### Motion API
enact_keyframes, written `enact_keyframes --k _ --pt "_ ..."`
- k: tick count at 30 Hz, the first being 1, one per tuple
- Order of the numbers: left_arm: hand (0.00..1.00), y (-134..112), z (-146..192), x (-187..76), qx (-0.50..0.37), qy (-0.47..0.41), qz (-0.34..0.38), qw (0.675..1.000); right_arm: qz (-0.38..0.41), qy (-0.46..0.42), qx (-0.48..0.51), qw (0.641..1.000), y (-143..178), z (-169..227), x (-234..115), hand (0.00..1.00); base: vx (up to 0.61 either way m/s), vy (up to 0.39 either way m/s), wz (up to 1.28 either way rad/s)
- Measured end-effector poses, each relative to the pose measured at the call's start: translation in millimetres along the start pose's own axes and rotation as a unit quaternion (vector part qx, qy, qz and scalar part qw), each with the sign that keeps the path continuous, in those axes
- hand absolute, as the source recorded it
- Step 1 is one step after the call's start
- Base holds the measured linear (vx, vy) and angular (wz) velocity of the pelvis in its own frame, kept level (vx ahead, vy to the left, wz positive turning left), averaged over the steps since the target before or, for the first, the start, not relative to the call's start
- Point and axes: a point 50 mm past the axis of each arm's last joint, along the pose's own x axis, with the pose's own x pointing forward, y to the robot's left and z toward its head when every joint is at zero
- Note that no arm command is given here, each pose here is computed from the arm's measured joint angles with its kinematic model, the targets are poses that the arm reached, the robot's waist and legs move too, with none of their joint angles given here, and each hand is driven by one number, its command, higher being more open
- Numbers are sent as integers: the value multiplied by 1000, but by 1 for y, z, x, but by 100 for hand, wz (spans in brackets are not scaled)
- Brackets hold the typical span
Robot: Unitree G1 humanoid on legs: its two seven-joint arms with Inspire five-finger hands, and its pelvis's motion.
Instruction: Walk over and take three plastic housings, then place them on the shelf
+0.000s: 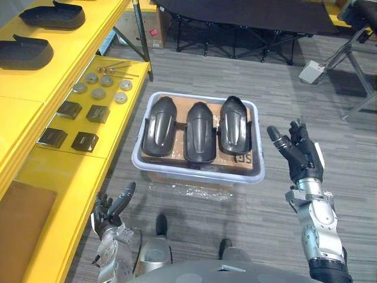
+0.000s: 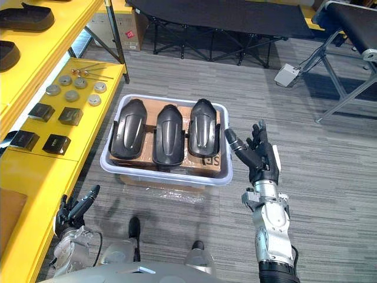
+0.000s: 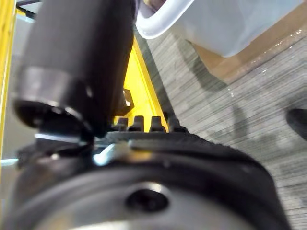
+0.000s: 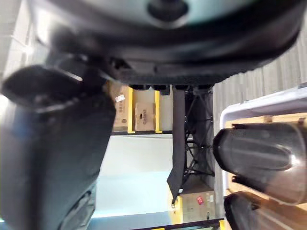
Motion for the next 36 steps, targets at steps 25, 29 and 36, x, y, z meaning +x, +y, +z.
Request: enact_keyframes --k 25,29,36 --pt "100 -48 57 19 -7 -102 -131 986 -201 66 -64 975 -43 37 122 100 -53 -10 8" --pt "100 -50 59 19 -6 -110 -138 984 -194 65 -78 976 -37 49 136 100 -16 -14 12" --pt "100 -60 57 18 6 -110 -174 979 -201 120 -92 968 -40 47 143 100 11 -15 5"
